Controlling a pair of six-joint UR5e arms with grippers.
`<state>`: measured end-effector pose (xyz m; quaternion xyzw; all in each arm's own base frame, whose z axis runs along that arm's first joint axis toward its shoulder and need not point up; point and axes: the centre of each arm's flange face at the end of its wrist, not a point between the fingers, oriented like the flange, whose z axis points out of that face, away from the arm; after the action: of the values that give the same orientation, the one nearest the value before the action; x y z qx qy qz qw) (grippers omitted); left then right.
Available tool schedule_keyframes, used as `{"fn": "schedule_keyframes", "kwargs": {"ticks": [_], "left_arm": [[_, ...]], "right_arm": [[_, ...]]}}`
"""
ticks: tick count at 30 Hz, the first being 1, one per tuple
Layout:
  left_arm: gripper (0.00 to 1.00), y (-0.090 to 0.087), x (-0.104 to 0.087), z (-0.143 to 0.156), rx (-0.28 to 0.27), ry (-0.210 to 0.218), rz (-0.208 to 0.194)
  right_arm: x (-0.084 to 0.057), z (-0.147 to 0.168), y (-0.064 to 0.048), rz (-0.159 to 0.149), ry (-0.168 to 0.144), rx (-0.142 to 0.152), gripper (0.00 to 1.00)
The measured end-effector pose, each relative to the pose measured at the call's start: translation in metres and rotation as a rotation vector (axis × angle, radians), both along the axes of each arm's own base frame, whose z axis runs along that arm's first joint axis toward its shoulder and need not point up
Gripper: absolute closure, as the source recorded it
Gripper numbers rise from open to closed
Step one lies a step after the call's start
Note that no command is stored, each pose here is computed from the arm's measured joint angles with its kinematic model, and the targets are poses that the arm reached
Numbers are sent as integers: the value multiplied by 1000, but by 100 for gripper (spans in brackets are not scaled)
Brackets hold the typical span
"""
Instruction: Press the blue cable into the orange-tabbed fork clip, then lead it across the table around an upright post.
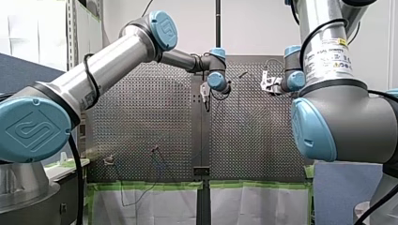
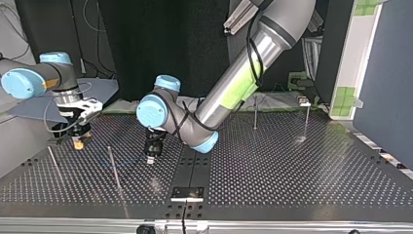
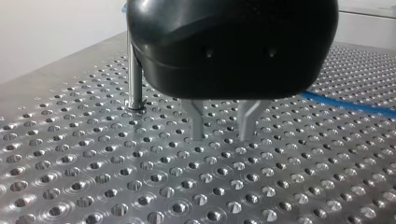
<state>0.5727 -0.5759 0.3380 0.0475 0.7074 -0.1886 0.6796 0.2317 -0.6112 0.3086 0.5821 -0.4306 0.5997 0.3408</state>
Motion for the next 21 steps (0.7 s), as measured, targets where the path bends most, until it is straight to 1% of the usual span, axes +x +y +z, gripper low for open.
{"fn": "schedule_keyframes", "kwargs": {"ticks": [1, 2, 4, 7, 12, 17, 21], "left_arm": [[12, 0, 0, 0, 1, 1, 2], [12, 1, 0, -1, 2, 3, 4], [0, 1, 0, -1, 5, 6, 8], [0, 3, 0, -2, 8, 10, 20], [0, 5, 0, -2, 10, 12, 46], [0, 9, 1, -2, 11, 12, 86], [0, 10, 0, -3, 11, 12, 105]], "right_arm": [[0, -6, 0, -1, 1, 6, 100], [0, -14, 0, -2, 2, 13, 100], [0, -24, 0, -2, 4, 24, 100], [0, -39, 0, -3, 5, 39, 100], [-1, -64, 0, -15, 8, 55, 100], [-2, -94, 2, -21, 13, 83, 100], [-6, -114, 5, -38, 13, 96, 100]]}}
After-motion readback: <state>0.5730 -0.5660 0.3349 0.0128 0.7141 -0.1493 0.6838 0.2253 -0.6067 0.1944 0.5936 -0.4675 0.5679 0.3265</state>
